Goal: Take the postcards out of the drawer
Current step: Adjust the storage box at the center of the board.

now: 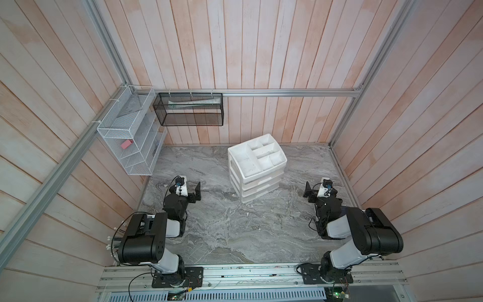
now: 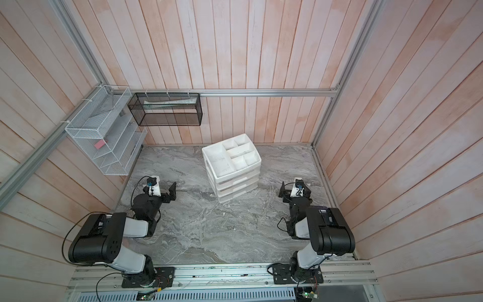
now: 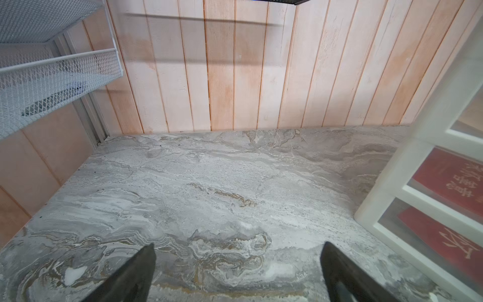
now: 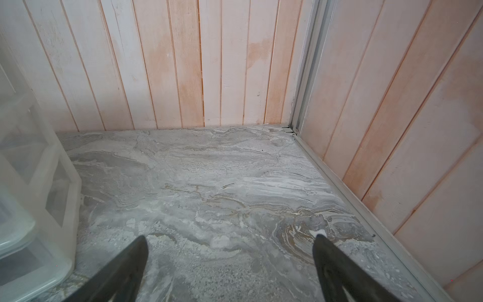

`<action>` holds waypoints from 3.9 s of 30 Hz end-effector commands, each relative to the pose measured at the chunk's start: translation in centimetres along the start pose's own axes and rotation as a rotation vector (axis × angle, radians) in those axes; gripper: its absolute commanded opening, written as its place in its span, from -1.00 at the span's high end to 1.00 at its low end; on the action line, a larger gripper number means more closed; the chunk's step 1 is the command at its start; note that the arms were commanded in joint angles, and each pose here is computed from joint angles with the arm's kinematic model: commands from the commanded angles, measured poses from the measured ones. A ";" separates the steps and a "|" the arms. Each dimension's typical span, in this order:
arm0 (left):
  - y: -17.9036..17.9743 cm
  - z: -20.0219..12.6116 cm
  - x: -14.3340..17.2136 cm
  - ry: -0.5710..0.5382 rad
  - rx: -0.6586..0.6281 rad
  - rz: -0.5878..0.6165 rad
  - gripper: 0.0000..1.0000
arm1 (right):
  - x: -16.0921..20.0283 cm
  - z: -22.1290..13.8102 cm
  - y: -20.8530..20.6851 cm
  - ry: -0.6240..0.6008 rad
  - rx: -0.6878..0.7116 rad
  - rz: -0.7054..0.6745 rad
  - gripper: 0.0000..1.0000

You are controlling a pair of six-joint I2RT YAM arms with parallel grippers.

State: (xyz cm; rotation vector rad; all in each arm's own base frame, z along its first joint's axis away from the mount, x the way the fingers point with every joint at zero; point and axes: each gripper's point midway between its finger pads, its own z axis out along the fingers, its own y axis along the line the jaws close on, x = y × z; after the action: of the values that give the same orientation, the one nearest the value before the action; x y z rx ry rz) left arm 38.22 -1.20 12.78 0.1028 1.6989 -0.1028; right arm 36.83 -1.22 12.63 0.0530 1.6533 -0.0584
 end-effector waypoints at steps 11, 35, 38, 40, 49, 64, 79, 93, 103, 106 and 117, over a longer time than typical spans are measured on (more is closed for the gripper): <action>0.4 0.4 -0.3 -0.004 -0.012 -0.005 -1.00 | -0.8 0.2 0.1 -0.021 -0.006 0.000 -0.96; 0.4 0.4 -0.3 -0.004 -0.014 -0.007 -1.00 | -0.7 0.2 0.1 -0.020 -0.008 -0.001 -0.96; 0.5 0.3 -0.3 -0.008 -0.017 -0.007 -1.00 | -0.7 0.2 0.1 -0.019 -0.008 0.000 -0.96; 0.3 -0.3 -0.6 -0.028 -0.013 -0.002 -1.00 | -0.7 0.2 0.1 -0.020 -0.009 0.000 -0.96; 0.9 -5.3 -6.2 -0.193 -0.109 -0.024 -1.00 | -0.7 0.3 0.1 -0.018 -0.012 0.001 -0.96; -5.7 -6.0 -22.8 -0.218 0.157 -0.147 -1.00 | -8.1 -0.6 0.6 -0.076 0.057 0.008 -0.95; -19.2 1.3 -29.1 -0.017 0.530 0.091 -0.80 | -11.1 -0.2 5.7 0.225 -0.179 0.334 -0.63; -24.6 7.0 -26.8 0.060 0.655 0.305 -0.64 | -7.8 -3.8 10.1 0.400 -0.348 0.481 -0.45; -23.7 10.4 -23.7 0.115 0.554 0.362 -0.39 | -7.4 -5.6 11.4 0.429 -0.381 0.484 -0.40; -23.6 10.9 -22.8 0.135 0.548 0.376 -0.35 | -7.5 -5.8 11.5 0.424 -0.379 0.477 -0.39; -22.9 11.9 -19.4 0.237 0.520 0.419 -0.24 | -6.8 -6.1 11.4 0.437 -0.370 0.480 -0.39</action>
State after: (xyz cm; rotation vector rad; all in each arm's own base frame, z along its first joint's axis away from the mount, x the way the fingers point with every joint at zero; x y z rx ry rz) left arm 49.12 -25.86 30.97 0.8670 1.7997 -0.2565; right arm 32.50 10.51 20.29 0.1811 2.0066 0.6636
